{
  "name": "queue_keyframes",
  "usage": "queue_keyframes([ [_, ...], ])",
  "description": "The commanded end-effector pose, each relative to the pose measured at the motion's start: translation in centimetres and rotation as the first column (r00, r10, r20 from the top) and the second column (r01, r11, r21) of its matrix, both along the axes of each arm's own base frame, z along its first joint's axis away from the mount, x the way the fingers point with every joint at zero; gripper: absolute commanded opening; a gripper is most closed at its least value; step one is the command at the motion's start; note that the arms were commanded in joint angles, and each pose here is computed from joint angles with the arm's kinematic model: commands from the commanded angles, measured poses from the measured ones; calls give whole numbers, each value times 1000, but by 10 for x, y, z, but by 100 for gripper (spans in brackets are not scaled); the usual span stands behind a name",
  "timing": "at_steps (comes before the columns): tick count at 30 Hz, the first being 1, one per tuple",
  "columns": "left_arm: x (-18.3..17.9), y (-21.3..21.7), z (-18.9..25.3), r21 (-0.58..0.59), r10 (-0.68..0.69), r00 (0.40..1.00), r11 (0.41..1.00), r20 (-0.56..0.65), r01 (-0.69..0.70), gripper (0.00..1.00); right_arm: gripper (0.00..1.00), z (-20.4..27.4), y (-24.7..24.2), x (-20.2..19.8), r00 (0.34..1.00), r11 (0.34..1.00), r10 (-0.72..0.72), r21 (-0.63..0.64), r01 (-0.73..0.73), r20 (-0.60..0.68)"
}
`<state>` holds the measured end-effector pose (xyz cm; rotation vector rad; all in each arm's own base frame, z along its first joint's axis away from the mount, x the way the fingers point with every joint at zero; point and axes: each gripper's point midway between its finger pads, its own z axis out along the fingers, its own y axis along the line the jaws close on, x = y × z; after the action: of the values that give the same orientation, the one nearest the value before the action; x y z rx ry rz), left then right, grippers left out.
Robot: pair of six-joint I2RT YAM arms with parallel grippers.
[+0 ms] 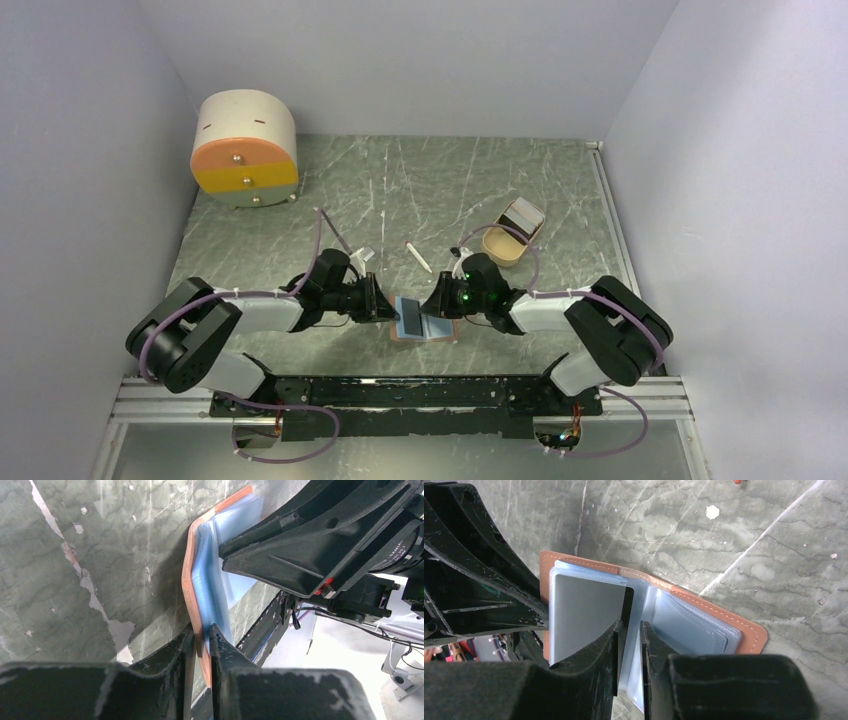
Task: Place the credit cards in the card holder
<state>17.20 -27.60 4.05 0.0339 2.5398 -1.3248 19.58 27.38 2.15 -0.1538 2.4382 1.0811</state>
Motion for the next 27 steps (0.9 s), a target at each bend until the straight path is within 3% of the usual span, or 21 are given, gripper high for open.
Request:
queue_keyframes([
  [1,10,-8,11,-38,-15,999,999,52,17,22,24,-16,-7,-9,999,999,1,-36,-2,-32],
  [14,10,-21,6,-80,-53,999,995,14,54,26,24,-20,-5,-12,999,1000,10,-23,-11,-44],
  [16,9,-22,10,-92,-59,998,994,14,60,23,24,-20,-4,-12,999,1000,14,-26,-15,-46],
  [19,7,-21,17,-85,-66,998,994,7,66,10,28,-15,-3,-10,999,999,16,-39,-17,-39],
  [27,2,-21,55,-116,-78,995,990,62,84,9,25,-10,12,-19,998,998,43,-37,-45,-35],
])
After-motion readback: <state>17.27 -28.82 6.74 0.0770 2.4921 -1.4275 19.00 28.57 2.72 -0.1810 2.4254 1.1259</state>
